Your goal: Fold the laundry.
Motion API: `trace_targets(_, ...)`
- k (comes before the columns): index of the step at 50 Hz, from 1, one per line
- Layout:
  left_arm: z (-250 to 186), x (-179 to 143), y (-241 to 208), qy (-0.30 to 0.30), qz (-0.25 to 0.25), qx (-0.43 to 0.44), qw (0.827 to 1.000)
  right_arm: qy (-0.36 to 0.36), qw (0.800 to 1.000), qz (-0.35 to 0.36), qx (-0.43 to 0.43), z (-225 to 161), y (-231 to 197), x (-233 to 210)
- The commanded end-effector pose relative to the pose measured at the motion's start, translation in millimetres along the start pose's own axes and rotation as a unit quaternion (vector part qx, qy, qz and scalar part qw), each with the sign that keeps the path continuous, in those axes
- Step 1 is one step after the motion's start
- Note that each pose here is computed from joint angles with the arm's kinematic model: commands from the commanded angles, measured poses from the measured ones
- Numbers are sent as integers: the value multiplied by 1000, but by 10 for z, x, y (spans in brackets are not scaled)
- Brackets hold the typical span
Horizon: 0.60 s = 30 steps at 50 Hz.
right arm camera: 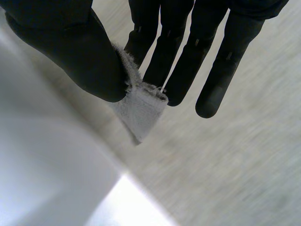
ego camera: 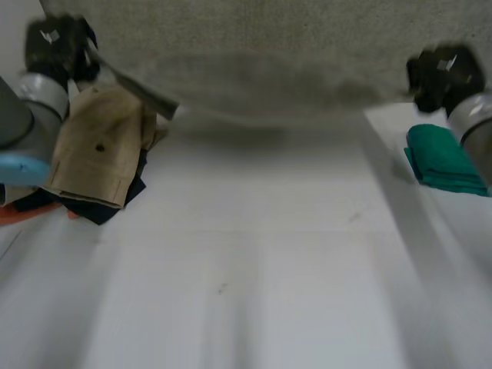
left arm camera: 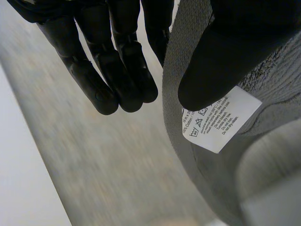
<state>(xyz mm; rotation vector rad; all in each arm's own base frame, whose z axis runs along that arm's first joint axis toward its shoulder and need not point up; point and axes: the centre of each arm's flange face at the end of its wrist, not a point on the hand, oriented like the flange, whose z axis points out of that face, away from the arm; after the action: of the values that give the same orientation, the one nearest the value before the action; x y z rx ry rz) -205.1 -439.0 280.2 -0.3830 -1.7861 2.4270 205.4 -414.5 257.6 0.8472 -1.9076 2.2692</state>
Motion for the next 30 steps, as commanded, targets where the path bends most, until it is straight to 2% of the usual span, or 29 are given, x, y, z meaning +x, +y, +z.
trace_targets(1, -396, 89, 624, 44, 47, -110, 992, -68, 987, -2, -149, -310, 751, -337)
trace_targets(5, -666, 82, 706, 64, 67, -170, 981, -100, 972, -16, -213, -544, 885, -391)
trace_targets(10, -1072, 30, 652, 85, 90, -258, 958, -138, 951, -40, -275, -861, 760, -311)
trace_targets(12, -1300, -25, 591, 92, 108, -308, 941, -151, 941, -56, -299, -995, 670, -224)
trace_targets(14, -1593, -113, 497, 107, 132, -372, 913, -197, 906, -88, -365, -1348, 474, -17)
trace_targets(18, -1942, -144, 410, 149, 156, -441, 871, -280, 852, -114, -427, -1743, 282, 113)
trace_targets(19, -2040, -127, 388, 173, 160, -457, 857, -301, 843, -131, -426, -1796, 236, 157)
trace_targets(20, -2115, -114, 375, 194, 162, -470, 846, -303, 845, -144, -416, -1788, 233, 175)
trace_targets(21, -2132, -98, 365, 205, 163, -471, 842, -302, 847, -148, -411, -1775, 235, 170)
trace_targets(23, -2124, -75, 337, 220, 164, -467, 841, -290, 855, -151, -402, -1725, 244, 171)
trace_targets(26, -1978, -29, 274, 217, 159, -436, 859, -258, 874, -144, -387, -1574, 310, 166)
trace_targets(27, -1881, 5, 247, 207, 148, -421, 870, -248, 882, -138, -376, -1502, 329, 145)
trace_targets(30, -1686, 65, 246, 183, 121, -401, 889, -223, 897, -132, -358, -1332, 406, 126)
